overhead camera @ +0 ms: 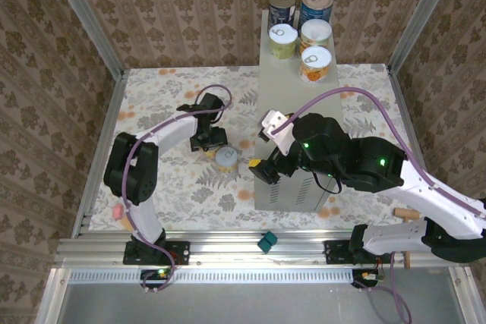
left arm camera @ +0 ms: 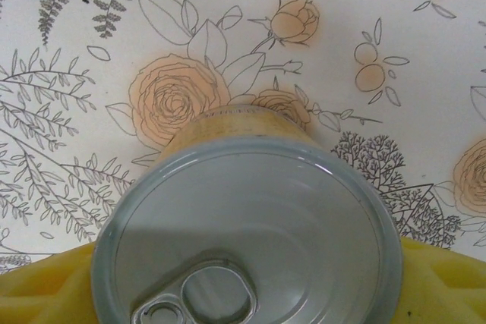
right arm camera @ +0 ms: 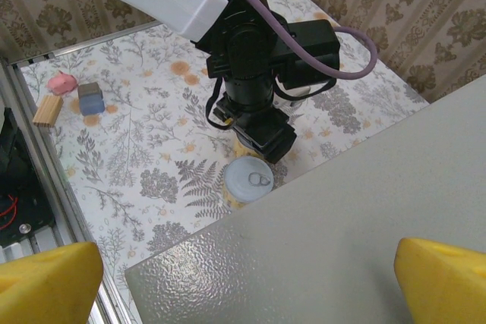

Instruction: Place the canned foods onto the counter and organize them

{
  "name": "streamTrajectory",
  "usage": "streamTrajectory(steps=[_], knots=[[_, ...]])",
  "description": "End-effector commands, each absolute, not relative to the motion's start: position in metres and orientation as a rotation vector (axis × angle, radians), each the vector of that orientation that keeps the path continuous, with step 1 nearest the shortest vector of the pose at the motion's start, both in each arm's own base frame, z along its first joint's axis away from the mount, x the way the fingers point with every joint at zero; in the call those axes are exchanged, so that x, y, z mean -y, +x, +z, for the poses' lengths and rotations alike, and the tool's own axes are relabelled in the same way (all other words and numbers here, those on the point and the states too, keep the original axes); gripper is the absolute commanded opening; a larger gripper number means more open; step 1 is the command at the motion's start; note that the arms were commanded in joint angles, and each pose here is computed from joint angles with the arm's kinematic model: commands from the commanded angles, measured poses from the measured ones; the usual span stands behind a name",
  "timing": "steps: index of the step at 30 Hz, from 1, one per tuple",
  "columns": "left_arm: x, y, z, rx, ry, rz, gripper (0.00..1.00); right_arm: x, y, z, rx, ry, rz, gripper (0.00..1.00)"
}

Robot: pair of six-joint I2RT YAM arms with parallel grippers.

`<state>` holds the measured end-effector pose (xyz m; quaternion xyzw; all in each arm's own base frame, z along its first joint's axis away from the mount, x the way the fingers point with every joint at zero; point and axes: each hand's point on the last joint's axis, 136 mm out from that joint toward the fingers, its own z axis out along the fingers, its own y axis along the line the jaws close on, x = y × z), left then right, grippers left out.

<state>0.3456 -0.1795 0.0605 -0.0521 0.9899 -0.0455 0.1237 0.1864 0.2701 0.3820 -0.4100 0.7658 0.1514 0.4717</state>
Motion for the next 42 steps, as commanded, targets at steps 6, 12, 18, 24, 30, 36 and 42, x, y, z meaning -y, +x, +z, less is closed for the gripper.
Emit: streamTrajectory(steps=[6,12,18,24,30,36,42], knots=[[0.159,0.34,0.139,-2.795,0.011,-0.076,0.66,-0.257,0.177,0.395,-1.836,-0.978,0.413,1.0],[0.157,0.323,0.197,-2.732,0.168,-0.139,0.66,-0.244,0.173,0.397,-1.827,-0.936,0.415,1.0],[0.176,0.297,0.26,-2.635,0.376,-0.344,0.65,-0.23,0.17,0.398,-1.807,-0.916,0.406,1.0],[0.201,0.256,0.332,-2.474,0.6,-0.57,0.65,-0.224,0.166,0.401,-1.747,-0.947,0.392,1.0],[0.218,0.21,0.384,-2.344,0.814,-0.742,0.66,-0.244,0.153,0.402,-1.62,-1.098,0.448,1.0],[0.231,0.175,0.406,-2.27,0.962,-0.889,0.66,-0.271,0.149,0.405,-1.502,-1.199,0.492,1.0],[0.236,0.145,0.42,-2.195,1.084,-0.981,0.66,-0.291,0.16,0.413,-1.473,-1.172,0.493,1.0]])
